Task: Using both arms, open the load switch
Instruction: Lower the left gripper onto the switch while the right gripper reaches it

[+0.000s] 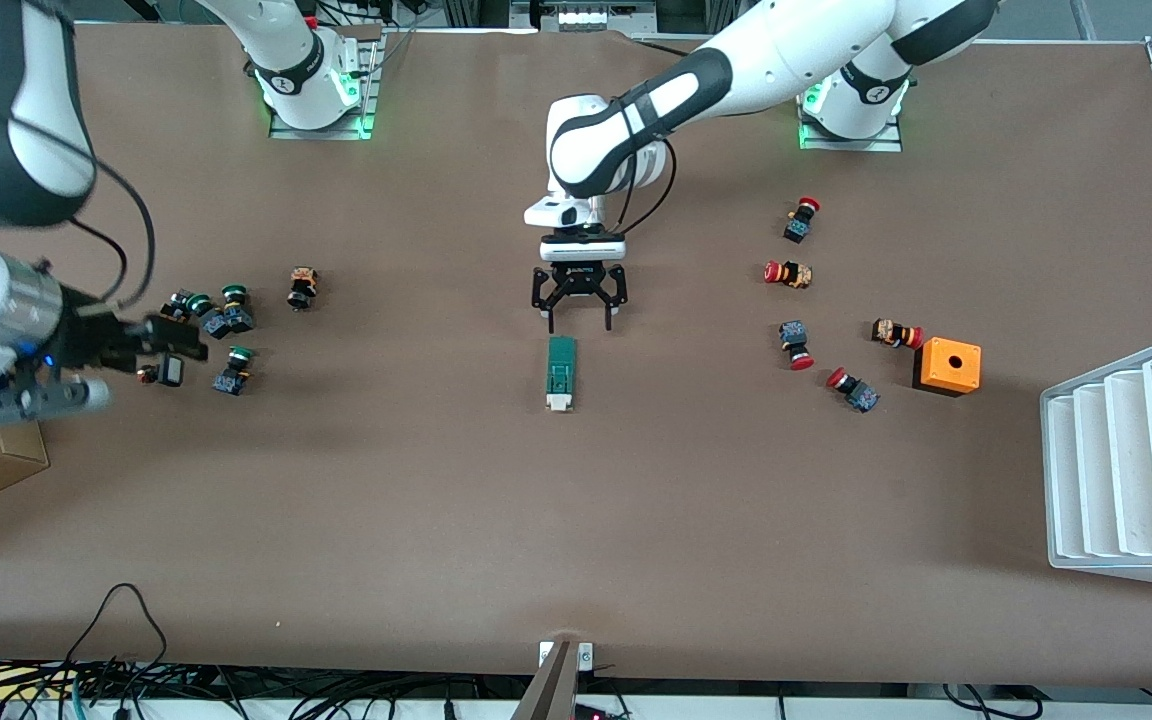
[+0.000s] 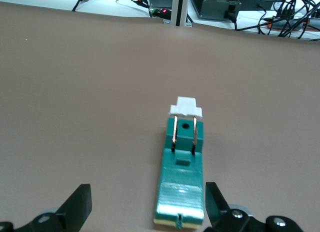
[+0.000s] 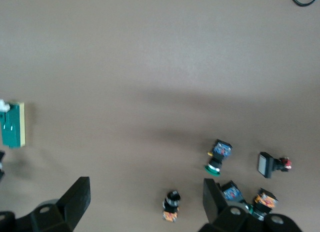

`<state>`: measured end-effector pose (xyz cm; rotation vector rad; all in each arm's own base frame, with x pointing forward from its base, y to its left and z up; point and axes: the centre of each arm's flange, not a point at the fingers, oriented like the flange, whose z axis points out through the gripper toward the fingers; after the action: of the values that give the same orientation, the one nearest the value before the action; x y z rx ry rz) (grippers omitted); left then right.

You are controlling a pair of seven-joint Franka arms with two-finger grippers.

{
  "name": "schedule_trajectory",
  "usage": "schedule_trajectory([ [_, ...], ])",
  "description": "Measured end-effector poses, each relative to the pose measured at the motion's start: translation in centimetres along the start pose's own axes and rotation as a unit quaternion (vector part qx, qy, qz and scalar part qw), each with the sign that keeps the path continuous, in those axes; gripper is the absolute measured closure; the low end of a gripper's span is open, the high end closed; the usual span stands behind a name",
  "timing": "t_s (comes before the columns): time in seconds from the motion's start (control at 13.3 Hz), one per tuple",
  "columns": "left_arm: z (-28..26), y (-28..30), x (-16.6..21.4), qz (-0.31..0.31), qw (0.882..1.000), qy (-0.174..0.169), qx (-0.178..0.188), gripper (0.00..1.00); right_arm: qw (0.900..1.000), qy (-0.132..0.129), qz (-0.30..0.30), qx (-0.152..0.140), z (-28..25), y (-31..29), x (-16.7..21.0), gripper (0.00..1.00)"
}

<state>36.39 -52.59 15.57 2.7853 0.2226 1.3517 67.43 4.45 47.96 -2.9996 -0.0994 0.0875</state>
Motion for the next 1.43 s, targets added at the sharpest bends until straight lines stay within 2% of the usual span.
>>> schedule_trajectory([
  [0.15,0.0,1.2,-0.7,-0.002,1.0,0.013,0.003,0.0,0.999,-0.002,0.044,0.021,2.2,-1.0,2.3,0.0],
  [0.3,-0.2,2.3,-1.8,0.003,1.0,0.022,-0.001,0.0,0.995,-0.002,0.091,0.029,3.7,-1.7,4.1,0.0],
  [0.45,0.4,2.4,-3.2,0.022,0.999,0.042,-0.009,0.0,0.987,-0.008,0.158,0.041,5.9,-3.4,5.5,0.0],
  [0.53,0.9,2.2,-4.0,0.03,0.998,0.048,-0.011,0.0,0.978,-0.012,0.201,0.055,7.4,-4.6,6.3,0.0],
  [0.68,1.7,1.9,-5.0,0.041,0.997,0.058,-0.013,0.0,0.955,-0.016,0.285,0.079,10.9,-7.3,7.6,0.0],
  [0.9,2.1,1.8,-5.6,0.053,0.996,0.068,-0.022,0.0,0.921,-0.019,0.38,0.088,16.0,-12.3,8.4,0.0],
  [1.06,2.9,1.6,-6.0,0.074,0.992,0.091,-0.04,0.0,0.892,-0.02,0.439,0.105,18.7,-15.7,8.5,0.0],
  [1.21,3.6,1.1,-7.2,0.085,0.991,0.092,-0.045,0.0,0.863,-0.024,0.492,0.11,21.4,-18.6,8.4,0.0],
  [1.43,4.1,1.2,-6.9,0.084,0.99,0.1,-0.044,0.01,0.82,-0.038,0.56,0.116,24.7,-23.2,7.8,0.01],
])
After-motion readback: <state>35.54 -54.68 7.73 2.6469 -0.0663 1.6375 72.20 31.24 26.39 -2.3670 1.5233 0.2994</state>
